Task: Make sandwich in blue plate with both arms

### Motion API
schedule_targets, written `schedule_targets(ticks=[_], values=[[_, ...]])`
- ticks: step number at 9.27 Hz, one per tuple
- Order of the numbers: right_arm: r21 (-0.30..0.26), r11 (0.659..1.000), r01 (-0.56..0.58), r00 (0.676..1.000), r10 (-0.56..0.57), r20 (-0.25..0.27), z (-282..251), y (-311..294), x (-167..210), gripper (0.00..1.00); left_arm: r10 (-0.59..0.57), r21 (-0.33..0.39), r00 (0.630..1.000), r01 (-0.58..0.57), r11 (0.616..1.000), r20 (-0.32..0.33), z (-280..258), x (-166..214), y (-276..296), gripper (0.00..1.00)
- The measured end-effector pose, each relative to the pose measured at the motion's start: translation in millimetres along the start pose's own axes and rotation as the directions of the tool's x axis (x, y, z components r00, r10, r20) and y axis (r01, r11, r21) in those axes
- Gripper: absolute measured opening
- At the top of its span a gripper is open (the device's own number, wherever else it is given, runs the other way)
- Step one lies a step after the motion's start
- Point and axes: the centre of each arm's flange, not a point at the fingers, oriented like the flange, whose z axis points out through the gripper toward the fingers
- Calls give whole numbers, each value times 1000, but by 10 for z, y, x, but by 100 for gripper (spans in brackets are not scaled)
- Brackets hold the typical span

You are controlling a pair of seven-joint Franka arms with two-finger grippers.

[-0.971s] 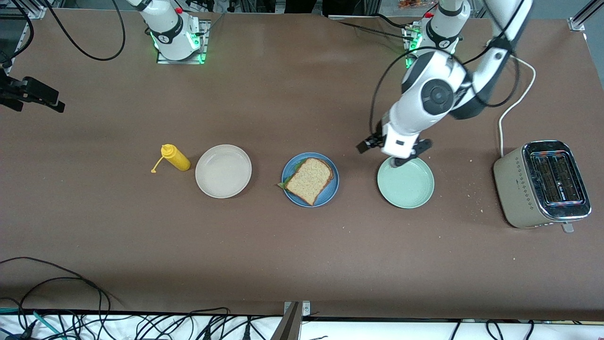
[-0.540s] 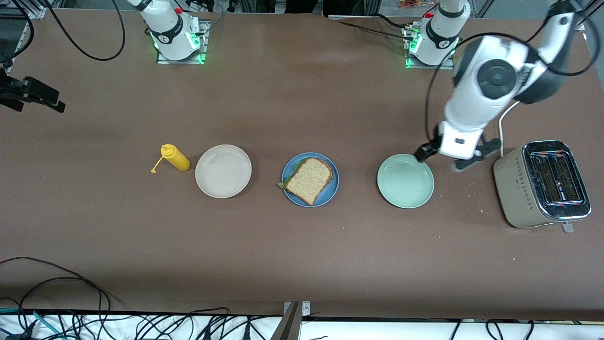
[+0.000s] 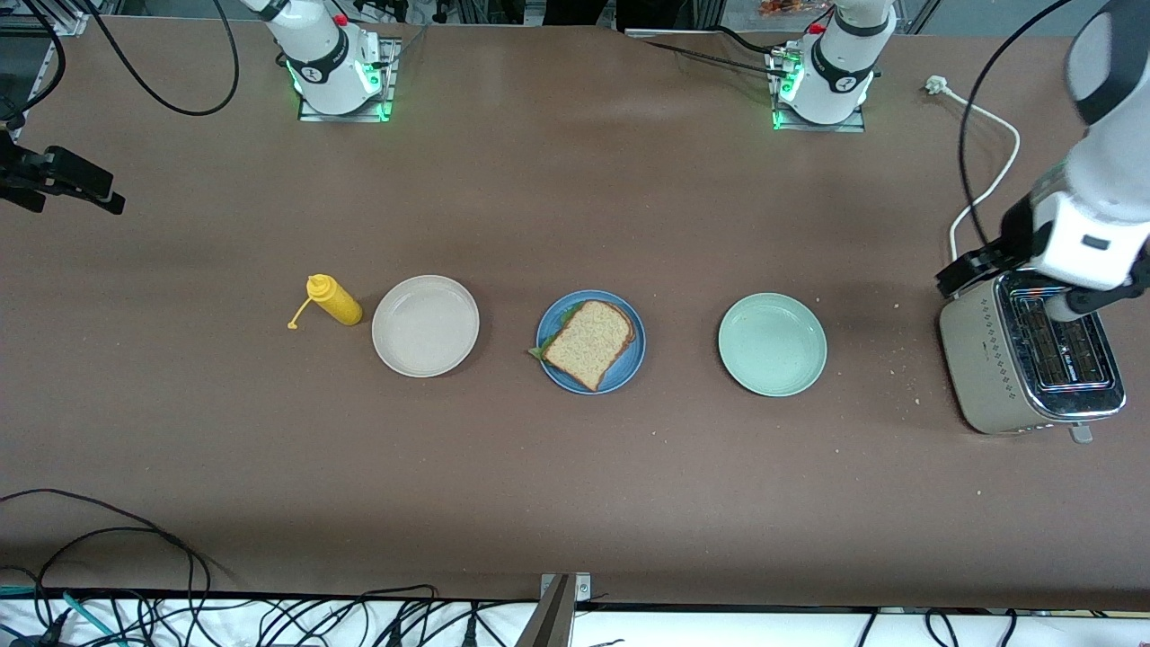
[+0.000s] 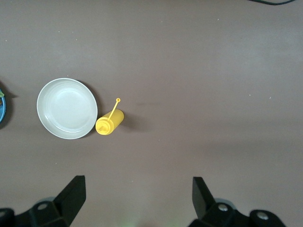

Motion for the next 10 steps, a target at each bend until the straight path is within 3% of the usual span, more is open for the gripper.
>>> schedule_targets(ticks=[3, 6, 10], values=[[0, 1000, 0, 1000, 0, 0, 0, -2, 0, 100, 160, 9, 986, -161, 987, 50, -19, 30, -151, 100], [0, 1000, 3, 1000, -3, 0, 0, -14, 0, 100, 149, -108, 985, -139, 984, 88, 36, 133, -333, 100], [0, 1000, 4, 1000, -4, 0, 0, -24, 1, 100, 147, -123, 987, -137, 983, 70, 42, 215, -444, 100]])
